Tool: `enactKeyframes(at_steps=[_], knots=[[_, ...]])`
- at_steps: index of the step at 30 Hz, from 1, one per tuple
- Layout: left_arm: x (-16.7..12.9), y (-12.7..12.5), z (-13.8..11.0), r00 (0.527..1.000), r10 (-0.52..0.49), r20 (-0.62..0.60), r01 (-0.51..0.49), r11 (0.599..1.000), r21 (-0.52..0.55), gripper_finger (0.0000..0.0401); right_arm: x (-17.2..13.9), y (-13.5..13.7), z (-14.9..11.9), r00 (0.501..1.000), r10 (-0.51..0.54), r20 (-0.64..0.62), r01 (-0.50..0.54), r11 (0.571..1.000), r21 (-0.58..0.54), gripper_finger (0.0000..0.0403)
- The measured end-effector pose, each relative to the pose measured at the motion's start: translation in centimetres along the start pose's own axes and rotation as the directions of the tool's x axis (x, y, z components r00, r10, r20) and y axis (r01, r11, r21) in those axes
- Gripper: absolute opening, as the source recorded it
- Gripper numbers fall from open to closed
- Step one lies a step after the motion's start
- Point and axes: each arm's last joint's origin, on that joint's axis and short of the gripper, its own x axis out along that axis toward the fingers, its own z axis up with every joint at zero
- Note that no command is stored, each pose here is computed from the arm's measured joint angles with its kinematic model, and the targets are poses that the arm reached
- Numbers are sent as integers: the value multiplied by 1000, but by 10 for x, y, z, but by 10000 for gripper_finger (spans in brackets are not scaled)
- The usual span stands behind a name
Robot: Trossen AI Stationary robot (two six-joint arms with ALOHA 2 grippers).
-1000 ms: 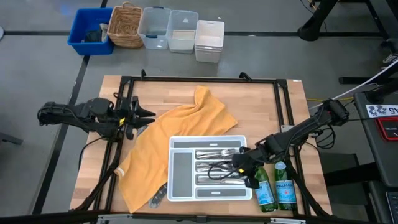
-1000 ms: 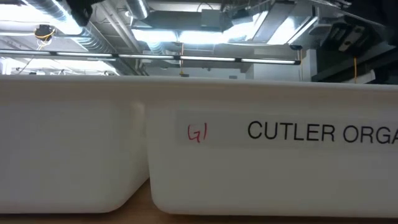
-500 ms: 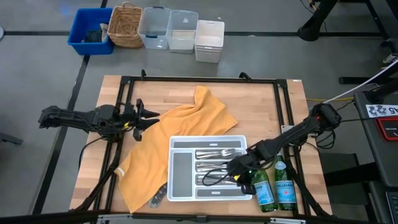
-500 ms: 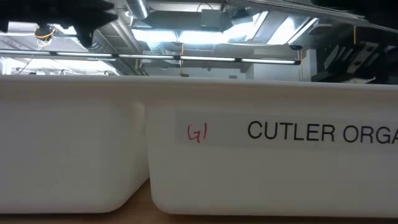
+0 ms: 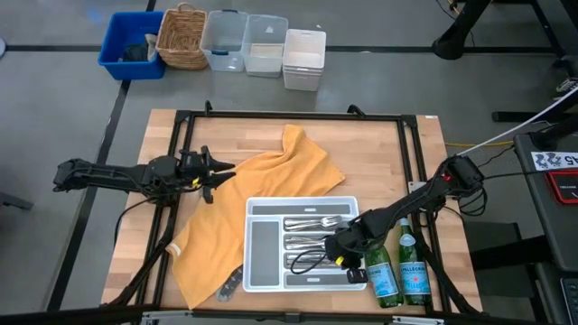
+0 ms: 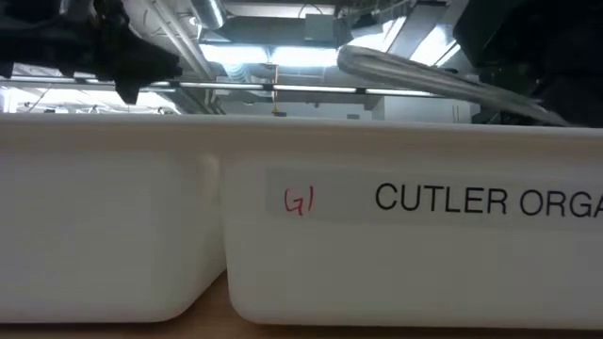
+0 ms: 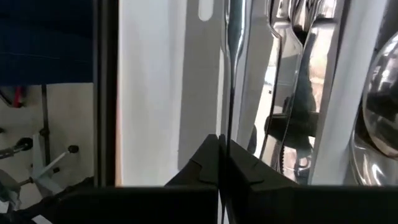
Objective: Sort silverware
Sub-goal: Put the silver table knife into the white silverware tray, then return to Home Position
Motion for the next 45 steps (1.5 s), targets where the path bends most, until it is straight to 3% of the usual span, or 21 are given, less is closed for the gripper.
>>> enactKeyframes(at_steps=[13,24,36,41,45], knots=[[0,10,-35,998,30,55,-30,1000,-10,111,6,-7,2,988,-146,46,146,989,8,5],[0,11,-36,998,35,52,-37,998,52,111,6,-7,2,987,-153,47,152,988,8,6],[0,11,-36,998,34,51,-37,998,48,111,6,-7,2,988,-148,46,147,989,15,97],[0,11,-36,998,34,50,-37,998,51,111,3,-4,2,996,-89,20,88,996,25,102],[0,11,-37,999,36,36,-38,998,49,111,-13,7,10,995,-101,18,100,995,18,100]])
